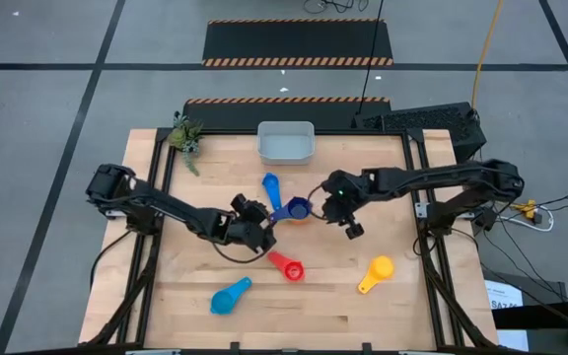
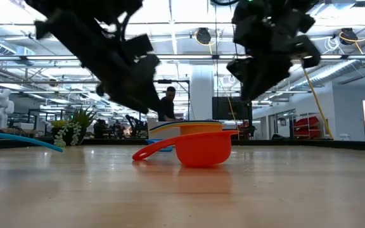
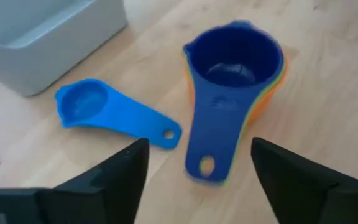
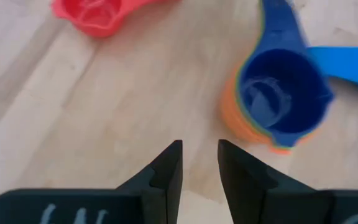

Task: Nest measuring cups in basket
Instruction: Stack the purple measuring cup into the green measuring cup

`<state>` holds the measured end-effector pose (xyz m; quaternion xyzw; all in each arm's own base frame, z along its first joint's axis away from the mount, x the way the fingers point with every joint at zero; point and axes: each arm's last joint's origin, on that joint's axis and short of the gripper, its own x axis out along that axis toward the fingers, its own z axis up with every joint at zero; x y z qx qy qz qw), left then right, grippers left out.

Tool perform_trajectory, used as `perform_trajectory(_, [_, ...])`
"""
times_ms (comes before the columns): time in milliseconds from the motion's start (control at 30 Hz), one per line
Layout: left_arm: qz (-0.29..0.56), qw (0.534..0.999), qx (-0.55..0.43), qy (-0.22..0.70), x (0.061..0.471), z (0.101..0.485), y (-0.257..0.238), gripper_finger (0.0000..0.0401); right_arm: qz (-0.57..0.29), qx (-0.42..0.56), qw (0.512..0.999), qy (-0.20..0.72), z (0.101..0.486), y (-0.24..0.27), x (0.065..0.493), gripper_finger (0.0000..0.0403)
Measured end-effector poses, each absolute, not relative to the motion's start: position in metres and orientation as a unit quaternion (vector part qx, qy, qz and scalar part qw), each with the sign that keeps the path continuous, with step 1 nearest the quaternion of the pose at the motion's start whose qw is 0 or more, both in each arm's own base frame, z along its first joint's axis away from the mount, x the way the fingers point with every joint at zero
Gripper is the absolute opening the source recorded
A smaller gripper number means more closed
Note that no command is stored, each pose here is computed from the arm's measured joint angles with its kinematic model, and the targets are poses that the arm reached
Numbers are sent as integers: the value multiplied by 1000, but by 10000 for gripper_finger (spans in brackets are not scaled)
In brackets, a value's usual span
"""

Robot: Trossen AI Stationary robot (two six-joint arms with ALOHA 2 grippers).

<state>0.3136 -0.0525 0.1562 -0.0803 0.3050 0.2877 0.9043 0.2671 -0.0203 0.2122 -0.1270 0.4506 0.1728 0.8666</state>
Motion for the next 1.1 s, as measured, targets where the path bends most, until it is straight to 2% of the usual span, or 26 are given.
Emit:
perform_trajectory(133, [291, 903, -88, 305, 320, 146, -47, 332, 171, -112, 878, 434, 208, -9, 253, 96])
perform_trajectory(233, [289, 900, -80, 317, 319, 142, -47, 343, 171, -107, 890, 409, 203, -1, 241, 96])
perform_trajectory(633, [276, 901, -36, 334, 322, 138, -43, 311, 183, -113, 918, 335, 192, 14, 207, 96])
perform_trajectory(1100, [219, 909, -61, 349, 329, 139, -24, 310, 199, -98, 910, 350, 189, 25, 203, 96])
